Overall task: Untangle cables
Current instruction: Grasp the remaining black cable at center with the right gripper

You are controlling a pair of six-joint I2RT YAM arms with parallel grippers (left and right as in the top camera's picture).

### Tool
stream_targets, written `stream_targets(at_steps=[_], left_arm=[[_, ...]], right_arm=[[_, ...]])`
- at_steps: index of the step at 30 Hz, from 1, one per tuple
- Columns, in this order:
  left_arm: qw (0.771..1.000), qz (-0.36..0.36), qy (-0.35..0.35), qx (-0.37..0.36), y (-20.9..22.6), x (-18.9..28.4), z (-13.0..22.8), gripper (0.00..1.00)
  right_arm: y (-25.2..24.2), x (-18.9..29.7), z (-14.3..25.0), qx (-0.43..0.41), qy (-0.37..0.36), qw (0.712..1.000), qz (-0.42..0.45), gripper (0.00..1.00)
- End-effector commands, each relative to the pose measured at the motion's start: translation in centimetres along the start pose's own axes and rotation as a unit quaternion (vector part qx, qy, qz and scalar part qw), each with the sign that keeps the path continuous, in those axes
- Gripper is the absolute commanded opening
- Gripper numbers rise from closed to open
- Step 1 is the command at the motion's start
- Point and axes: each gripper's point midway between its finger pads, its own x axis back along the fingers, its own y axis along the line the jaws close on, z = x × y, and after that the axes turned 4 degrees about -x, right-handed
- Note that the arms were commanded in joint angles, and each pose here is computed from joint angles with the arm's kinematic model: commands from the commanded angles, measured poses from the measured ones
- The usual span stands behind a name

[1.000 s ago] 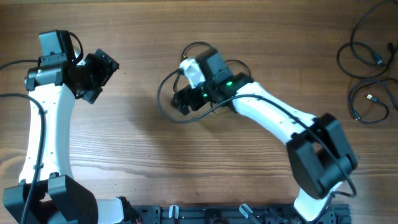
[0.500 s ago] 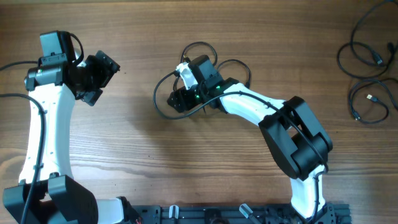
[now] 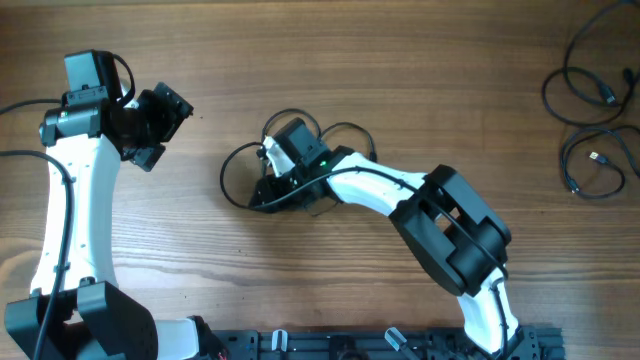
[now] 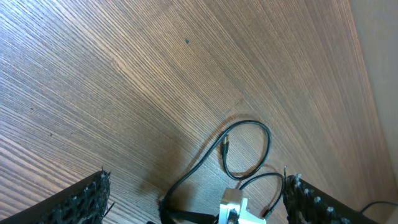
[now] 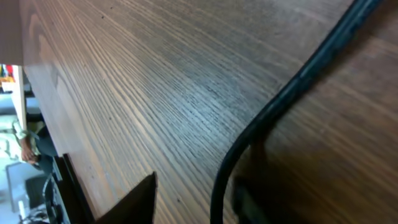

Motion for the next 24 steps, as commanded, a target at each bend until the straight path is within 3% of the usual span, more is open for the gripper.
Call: stream_targets(at_steps=[1, 4, 8, 12, 15, 17, 18, 20, 22, 24], left_arm=[[1.0, -0.003, 0.002, -0.008, 0.1, -0.1, 0.0, 0.91], [1.0, -0.003, 0.003, -0.008, 0.2, -0.1, 0.0, 0.91], [1.0, -0.004, 0.004, -0.007, 0.2, -0.1, 0.1, 0.91], [1.0, -0.004, 0.003, -0.007, 0.2, -0.1, 0.1, 0.92], [1.0, -0.004, 0.004, -0.007, 0.2, -0.1, 0.1, 0.92], [1.0, -0.004, 0.003, -0.007, 0.2, -0.1, 0.1, 0.92], [1.0, -0.004, 0.003, -0.007, 0.2, -0.1, 0.1, 0.92], [1.0, -0.003, 0.002, -0.008, 0.1, -0.1, 0.0, 0.92], [1.0, 0.001, -0.003, -0.007, 0.0, -0.1, -0.2, 0.92], [1.0, 0.003, -0.005, -0.007, -0.1, -0.1, -0.4, 0.92]], right_arm=[[-1.3, -0.8, 0.4, -0.038, 0.003, 0.999, 0.029, 0.34], [-0.9, -0.7, 0.4, -0.063, 0.004, 0.998, 0.017, 0.17], [0.6, 1.2, -1.4, -0.062, 0.0, 0.996, -0.058, 0.18], [3.1, 8.6, -5.1, -0.034, -0.057, 0.99, -0.12, 0.07], [5.5, 15.7, -7.7, 0.049, -0.15, 0.982, -0.108, 0.05], [3.3, 17.3, -6.3, 0.024, -0.158, 0.987, -0.008, 0.09], [3.1, 17.1, -5.5, 0.015, -0.145, 0.989, 0.0, 0.14], [2.8, 14.5, -1.4, 0.023, -0.07, 0.996, 0.04, 0.32], [2.5, 12.6, -0.6, 0.141, -0.06, 0.982, 0.111, 0.41], [0.8, 12.5, -0.7, 0.298, -0.046, 0.926, 0.227, 0.58]])
